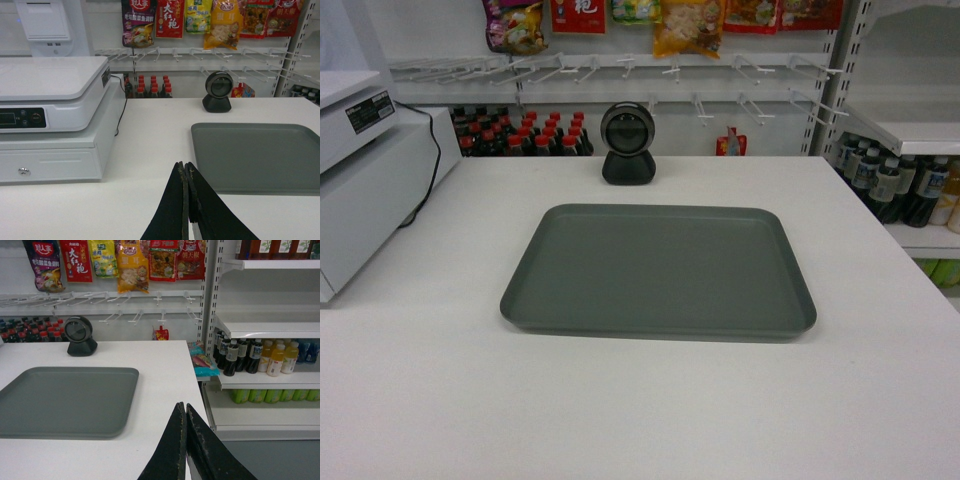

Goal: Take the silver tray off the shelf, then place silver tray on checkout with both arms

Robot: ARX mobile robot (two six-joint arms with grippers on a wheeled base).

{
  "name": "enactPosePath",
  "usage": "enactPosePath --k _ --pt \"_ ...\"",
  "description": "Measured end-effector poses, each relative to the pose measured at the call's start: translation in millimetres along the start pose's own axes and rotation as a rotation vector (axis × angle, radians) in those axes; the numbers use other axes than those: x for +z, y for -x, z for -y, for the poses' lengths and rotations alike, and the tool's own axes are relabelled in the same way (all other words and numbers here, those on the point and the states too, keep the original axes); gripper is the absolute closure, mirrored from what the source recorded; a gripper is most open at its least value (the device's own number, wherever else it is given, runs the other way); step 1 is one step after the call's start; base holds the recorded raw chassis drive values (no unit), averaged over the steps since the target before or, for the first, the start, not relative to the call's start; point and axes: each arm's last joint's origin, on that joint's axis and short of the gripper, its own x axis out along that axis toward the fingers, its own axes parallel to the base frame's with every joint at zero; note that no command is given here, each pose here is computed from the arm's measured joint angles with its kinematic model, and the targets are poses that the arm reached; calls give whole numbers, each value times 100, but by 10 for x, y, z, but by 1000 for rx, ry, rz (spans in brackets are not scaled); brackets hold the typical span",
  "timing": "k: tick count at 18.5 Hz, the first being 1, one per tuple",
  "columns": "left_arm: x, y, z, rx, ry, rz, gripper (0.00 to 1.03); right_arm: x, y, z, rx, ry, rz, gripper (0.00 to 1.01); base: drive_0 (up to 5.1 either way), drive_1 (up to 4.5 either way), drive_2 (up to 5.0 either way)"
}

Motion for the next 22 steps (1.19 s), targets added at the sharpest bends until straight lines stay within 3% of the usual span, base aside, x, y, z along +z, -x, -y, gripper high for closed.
enactPosePath --k 4,6,7,13,22 --pt "-1 44 0 0 0 3 102 -3 46 0 0 0 0 98 0 0 0" --pt "-63 137 -1 0 0 -43 102 -71 125 0 0 0 -56 98 0 0 0" --pt "-9 150 0 -3 0 9 102 -23 159 0 0 1 3 98 0 0 0" --pt "-39 149 0 -2 0 -15 102 -33 158 0 1 0 -8 98 0 0 0" --pt "-36 149 0 -2 0 -12 8 -34 158 0 1 1 -9 5 0 0 0"
